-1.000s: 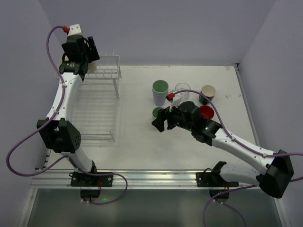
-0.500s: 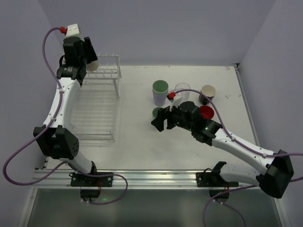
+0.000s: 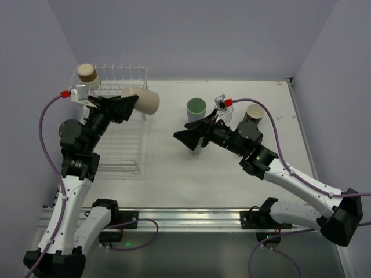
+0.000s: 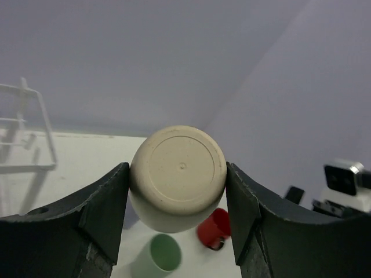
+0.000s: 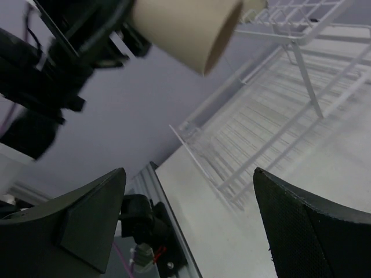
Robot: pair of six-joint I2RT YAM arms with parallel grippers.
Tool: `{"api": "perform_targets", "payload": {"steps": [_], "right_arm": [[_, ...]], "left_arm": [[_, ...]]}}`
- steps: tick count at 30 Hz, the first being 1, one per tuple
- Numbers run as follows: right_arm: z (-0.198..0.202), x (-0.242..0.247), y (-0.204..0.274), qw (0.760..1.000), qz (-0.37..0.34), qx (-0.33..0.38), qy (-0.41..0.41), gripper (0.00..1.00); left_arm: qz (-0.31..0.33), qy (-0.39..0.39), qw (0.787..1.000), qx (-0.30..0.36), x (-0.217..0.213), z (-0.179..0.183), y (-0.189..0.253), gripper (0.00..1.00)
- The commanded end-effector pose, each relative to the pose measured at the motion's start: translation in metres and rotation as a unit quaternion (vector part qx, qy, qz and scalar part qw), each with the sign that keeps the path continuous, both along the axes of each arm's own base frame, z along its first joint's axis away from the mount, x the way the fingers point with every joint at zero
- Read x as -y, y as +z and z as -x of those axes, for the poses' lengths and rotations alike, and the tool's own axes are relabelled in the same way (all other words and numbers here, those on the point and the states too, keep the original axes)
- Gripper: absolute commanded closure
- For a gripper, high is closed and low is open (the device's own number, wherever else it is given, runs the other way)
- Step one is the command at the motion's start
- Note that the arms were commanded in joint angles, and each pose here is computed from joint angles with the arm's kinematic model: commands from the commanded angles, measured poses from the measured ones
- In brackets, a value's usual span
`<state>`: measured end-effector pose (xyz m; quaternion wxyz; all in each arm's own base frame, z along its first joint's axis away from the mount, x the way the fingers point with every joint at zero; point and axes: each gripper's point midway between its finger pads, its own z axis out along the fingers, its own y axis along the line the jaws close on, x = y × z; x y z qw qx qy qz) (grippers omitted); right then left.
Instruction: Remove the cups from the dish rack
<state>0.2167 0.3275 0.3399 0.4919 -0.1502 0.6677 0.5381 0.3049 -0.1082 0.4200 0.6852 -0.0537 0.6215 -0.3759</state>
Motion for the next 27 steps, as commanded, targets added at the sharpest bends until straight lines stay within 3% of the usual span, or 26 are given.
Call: {"api": "perform_targets", "payload": {"steps": [1, 2, 8, 13, 18, 27], "right_arm": [[0.006, -0.012, 0.053, 0.994, -0.098, 0.033, 0.035, 0.07], [0.004, -0.015, 0.051, 0.994, -0.1, 0.028, 0.036, 0.08], [-0.003, -0.035, 0.043, 0.992, -0.112, 0.006, 0.061, 0.14], [-0.003, -0.042, 0.032, 0.99, -0.113, -0.019, 0.076, 0.16], [-0.001, -0.034, 0.027, 0.989, -0.13, -0.024, 0.063, 0.18], [-0.005, 0.01, 0.01, 0.99, -0.135, -0.017, -0.035, 0.07]], "left_arm": [[0.093, -0.164, 0.982, 0.022, 0.043, 0.05, -0.006, 0.94], [0.11, -0.176, 0.978, -0.005, 0.048, 0.052, -0.027, 0.94], [0.137, -0.237, 0.962, 0.01, 0.067, 0.087, -0.043, 0.94], [0.155, -0.249, 0.956, 0.015, 0.069, 0.09, -0.057, 0.94], [0.157, -0.233, 0.959, 0.028, 0.066, 0.088, -0.058, 0.96], [0.138, -0.168, 0.975, 0.039, 0.051, 0.078, -0.052, 1.0]]}}
